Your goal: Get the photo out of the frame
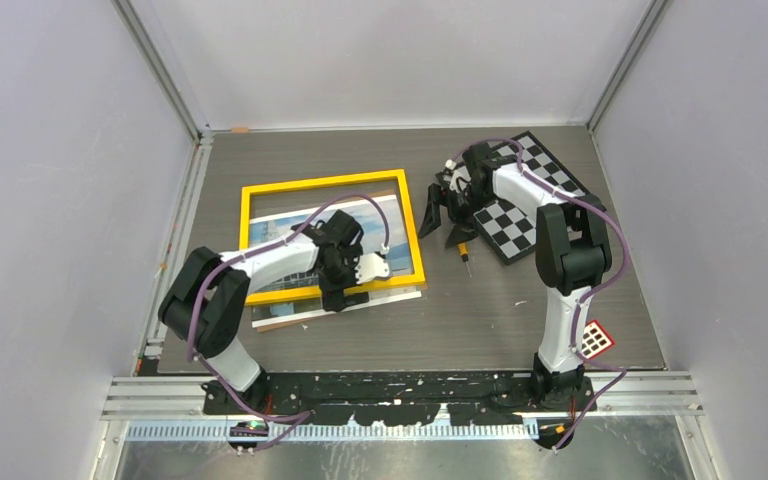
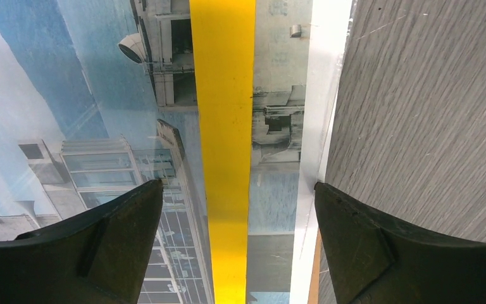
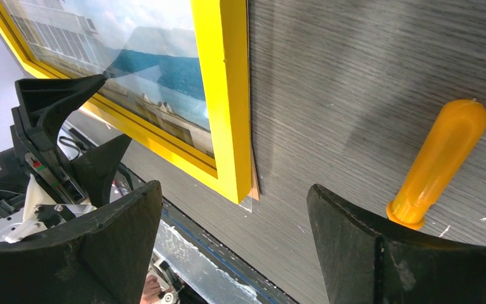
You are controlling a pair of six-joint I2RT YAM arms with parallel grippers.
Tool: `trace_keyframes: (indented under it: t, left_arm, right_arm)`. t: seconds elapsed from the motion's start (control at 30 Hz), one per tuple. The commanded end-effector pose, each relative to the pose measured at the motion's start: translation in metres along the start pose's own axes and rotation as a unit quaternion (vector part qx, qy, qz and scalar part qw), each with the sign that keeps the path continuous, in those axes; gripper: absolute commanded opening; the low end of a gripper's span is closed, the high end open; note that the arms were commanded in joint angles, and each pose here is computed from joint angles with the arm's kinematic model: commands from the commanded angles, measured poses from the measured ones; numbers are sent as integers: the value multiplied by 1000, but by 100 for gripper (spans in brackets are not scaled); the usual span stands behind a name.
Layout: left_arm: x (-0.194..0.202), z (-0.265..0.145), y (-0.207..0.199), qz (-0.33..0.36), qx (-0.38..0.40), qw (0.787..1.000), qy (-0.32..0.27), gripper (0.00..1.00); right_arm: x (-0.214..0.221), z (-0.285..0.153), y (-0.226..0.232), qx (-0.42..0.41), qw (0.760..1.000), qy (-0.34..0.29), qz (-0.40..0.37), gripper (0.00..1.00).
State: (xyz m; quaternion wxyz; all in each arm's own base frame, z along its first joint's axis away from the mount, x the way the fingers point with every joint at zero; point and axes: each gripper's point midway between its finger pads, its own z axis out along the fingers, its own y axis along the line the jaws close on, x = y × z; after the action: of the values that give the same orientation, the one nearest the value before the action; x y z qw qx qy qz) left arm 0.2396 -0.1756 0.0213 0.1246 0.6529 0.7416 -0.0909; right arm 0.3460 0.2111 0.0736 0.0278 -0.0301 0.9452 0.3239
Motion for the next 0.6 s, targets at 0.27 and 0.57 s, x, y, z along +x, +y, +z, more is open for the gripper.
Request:
trace_keyframes:
  t: [0.27,0.57]
  left_arm:
    - [10,12,-2,3,-18,1000,24,92]
    - [2,0,14,-19,-40,999,15,75]
  right_arm:
    - [-5,-7,8,-6,1000,-14,-9,88]
    - [-6,-7,9,-6,1000,-15,-10,88]
